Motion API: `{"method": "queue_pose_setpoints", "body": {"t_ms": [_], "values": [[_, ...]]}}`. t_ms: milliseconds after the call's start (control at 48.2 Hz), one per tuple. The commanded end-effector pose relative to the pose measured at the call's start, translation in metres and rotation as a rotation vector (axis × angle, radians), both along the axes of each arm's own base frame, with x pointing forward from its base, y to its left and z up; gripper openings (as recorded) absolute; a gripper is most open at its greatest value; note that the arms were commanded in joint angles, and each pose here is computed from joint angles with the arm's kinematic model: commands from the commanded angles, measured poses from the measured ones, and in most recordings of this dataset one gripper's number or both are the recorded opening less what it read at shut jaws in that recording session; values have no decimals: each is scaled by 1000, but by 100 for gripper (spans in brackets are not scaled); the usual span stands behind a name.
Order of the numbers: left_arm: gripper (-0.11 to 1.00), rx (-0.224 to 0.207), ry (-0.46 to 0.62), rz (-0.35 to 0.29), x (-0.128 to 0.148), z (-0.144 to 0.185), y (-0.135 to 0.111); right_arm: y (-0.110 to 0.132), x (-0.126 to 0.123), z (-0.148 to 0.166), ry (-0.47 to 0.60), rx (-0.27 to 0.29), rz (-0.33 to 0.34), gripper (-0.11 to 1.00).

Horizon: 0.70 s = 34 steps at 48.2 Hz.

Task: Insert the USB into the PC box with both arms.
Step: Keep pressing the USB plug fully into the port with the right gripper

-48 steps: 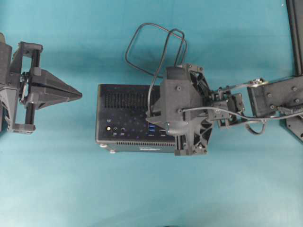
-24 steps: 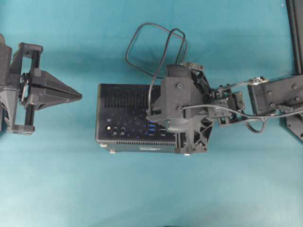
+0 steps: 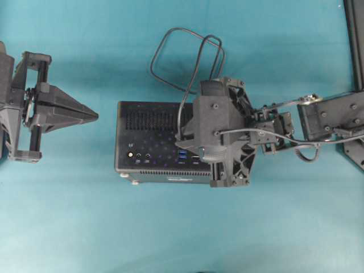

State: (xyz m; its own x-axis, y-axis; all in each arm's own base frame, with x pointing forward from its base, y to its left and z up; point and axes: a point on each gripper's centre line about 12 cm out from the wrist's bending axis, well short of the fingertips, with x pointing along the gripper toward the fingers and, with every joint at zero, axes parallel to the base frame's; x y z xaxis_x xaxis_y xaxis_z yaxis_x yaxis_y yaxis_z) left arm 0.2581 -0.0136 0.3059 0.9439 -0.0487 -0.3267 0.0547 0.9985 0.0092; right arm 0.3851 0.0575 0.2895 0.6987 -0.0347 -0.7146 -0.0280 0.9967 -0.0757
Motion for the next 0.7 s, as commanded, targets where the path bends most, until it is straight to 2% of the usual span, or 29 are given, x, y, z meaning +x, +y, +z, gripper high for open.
{"method": "queue_pose_setpoints", "body": {"t_ms": [0, 269, 684], "values": [[0, -2, -41, -1, 2, 14, 0, -1, 0, -5, 19, 2, -12, 9], [0, -4, -41, -3, 2, 14, -1, -20, 1, 2, -11, -12, -47, 9], [0, -2, -38, -1, 2, 12, 0, -15, -5, -1, -5, -2, -37, 9]]}}
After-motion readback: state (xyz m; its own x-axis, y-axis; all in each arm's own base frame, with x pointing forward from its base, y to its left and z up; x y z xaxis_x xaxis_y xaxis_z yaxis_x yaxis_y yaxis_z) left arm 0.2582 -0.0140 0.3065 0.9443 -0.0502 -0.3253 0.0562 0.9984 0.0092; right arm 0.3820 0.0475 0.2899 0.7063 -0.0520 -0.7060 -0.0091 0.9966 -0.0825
